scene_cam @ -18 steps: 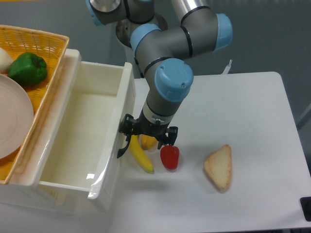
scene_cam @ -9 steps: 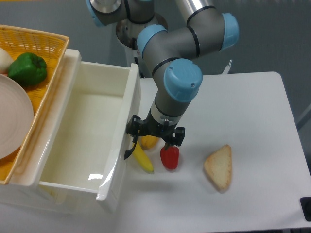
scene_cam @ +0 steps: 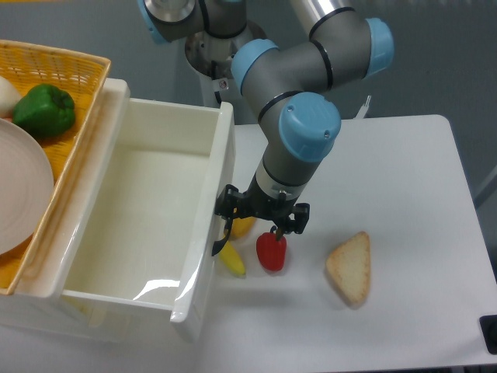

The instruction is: Slide the top white drawer open

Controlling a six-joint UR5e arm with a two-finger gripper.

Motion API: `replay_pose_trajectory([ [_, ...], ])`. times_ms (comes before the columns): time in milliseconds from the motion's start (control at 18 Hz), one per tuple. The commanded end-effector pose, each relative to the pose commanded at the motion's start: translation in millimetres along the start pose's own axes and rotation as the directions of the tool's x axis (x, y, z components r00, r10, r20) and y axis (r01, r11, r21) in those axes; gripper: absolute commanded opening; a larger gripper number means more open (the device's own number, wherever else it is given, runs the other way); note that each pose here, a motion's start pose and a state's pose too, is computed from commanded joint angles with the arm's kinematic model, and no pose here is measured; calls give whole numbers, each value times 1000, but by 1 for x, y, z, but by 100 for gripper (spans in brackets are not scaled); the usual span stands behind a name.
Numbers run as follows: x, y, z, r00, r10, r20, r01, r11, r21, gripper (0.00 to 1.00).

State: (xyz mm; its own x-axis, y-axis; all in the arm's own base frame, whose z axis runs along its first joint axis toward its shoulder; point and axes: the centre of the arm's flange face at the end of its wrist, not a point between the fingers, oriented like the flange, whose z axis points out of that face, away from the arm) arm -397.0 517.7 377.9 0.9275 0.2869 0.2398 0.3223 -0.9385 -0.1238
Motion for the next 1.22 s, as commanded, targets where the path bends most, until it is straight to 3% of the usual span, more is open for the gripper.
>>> replay_pose_trajectory([
  [500, -8, 2, 4, 1000, -24, -17, 24, 1000, 3, 100],
  [1222, -36, 6, -1, 987, -85, -138, 97, 992, 85, 100],
])
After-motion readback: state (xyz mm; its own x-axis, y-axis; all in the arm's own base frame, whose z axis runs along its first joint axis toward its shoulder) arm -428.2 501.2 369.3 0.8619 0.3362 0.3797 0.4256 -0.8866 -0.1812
